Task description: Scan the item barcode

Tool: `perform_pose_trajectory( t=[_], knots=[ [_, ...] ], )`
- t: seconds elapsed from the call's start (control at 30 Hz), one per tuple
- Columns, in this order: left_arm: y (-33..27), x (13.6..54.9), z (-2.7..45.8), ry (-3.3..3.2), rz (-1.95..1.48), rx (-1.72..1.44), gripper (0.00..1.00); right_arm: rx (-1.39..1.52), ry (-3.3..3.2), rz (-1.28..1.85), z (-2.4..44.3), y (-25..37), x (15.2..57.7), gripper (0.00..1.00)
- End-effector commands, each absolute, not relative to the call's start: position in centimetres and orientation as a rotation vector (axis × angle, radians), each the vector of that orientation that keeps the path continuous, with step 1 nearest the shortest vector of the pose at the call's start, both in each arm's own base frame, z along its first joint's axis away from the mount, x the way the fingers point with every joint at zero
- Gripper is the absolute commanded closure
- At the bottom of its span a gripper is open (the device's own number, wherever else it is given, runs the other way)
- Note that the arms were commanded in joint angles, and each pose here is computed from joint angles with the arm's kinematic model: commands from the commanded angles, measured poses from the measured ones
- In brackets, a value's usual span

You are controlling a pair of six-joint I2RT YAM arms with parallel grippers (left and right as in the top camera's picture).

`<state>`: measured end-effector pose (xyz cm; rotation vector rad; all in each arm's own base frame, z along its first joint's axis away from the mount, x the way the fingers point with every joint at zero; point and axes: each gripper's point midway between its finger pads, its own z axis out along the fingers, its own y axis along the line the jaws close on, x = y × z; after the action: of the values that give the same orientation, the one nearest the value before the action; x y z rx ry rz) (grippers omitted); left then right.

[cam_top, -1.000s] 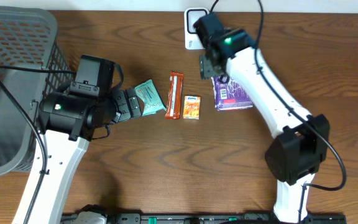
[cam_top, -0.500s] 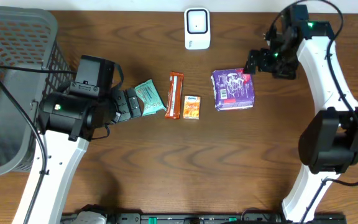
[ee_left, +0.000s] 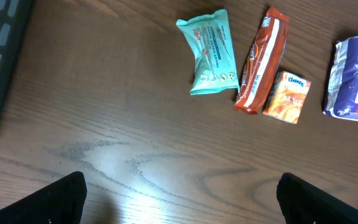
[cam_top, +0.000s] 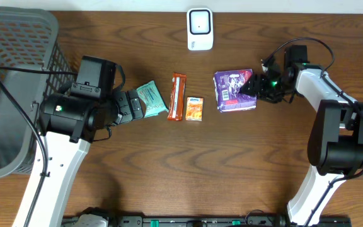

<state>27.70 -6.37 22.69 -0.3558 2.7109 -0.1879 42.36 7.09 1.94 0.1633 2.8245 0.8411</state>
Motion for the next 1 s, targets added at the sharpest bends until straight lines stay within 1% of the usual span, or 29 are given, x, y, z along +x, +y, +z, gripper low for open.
perform_pose_trajectory(
  t=[0.0,0.03,0.07,0.1,0.17,0.23,0.3,0.33,0.4,0.43,0.5,0.6,0.67,0.7,0.73,0.8,0.87,0.9,0.93,0.97],
  knots=[
    [-6.1,27.7,22.9,2.703,-0.173,-0.369,0.02,0.176,2.848,0.858,1.2,8.1,41.4,0.53],
    [-6.1,27.7,22.9,2.703,-0.173,-0.369,0.02,0.174,2.863,0.816,0.9,8.0,41.2,0.75],
    [-6.1,27.7,22.9,2.703,-0.173,-0.369,0.02,0.172,2.869,0.794,0.8,7.9,41.2,0.91],
    [-6.1,27.7,22.9,2.703,-0.173,-0.369,0.02,0.171,2.866,0.792,1.0,8.0,41.3,0.99],
    [-6.1,27.7,22.9,2.703,-0.173,-0.369,0.02,0.234,2.860,0.797,2.0,7.9,41.6,0.99],
    [-6.1,27.7,22.9,2.703,-0.173,-0.369,0.02,0.243,2.816,0.778,4.7,7.3,42.7,0.99],
    [-6.1,27.7,22.9,2.703,-0.173,-0.369,0.02,0.240,2.773,0.634,7.9,5.8,43.8,0.99],
    [-6.1,27.7,22.9,2.703,-0.173,-0.369,0.02,0.244,2.770,0.558,8.8,5.1,44.0,0.99],
    [-6.1,27.7,22.9,2.703,-0.173,-0.369,0.02,0.292,2.760,0.223,11.9,2.1,43.7,0.99],
    [-6.1,27.7,22.9,2.703,-0.173,-0.369,0.02,0.326,2.751,0.096,12.7,0.9,43.4,0.99],
    [-6.1,27.7,22.9,2.703,-0.173,-0.369,0.02,0.424,2.700,-0.266,15.1,-2.1,41.8,0.99],
    [-6.1,27.7,22.9,2.703,-0.173,-0.369,0.02,0.499,2.571,-0.740,17.7,-4.5,39.3,0.99],
    [-6.1,27.7,22.9,2.703,-0.173,-0.369,0.02,0.522,2.456,-0.947,18.6,-4.7,38.4,0.99],
    [-6.1,27.7,22.9,2.703,-0.173,-0.369,0.02,0.485,2.409,-1.040,18.2,-4.1,38.4,0.99],
    [-6.1,27.7,22.9,2.703,-0.173,-0.369,0.02,0.469,2.406,-1.058,17.9,-3.8,38.5,0.99],
    [-6.1,27.7,22.9,2.703,-0.173,-0.369,0.02,0.408,2.435,-1.086,16.0,-2.6,38.9,0.99],
    [-6.1,27.8,22.8,2.705,-0.172,-0.369,0.02,0.343,2.486,-1.096,13.0,-1.0,39.6,0.98],
    [-6.1,27.8,22.8,2.705,-0.172,-0.369,0.02,0.325,2.507,-1.084,12.0,-0.4,39.8,0.97],
    [-6.1,27.8,22.8,2.705,-0.172,-0.369,0.02,0.292,2.557,-1.035,9.9,1.2,40.1,0.94],
    [-6.1,27.8,22.8,2.705,-0.172,-0.369,0.02,0.276,2.577,-1.007,9.1,2.0,40.2,0.92]
  ],
)
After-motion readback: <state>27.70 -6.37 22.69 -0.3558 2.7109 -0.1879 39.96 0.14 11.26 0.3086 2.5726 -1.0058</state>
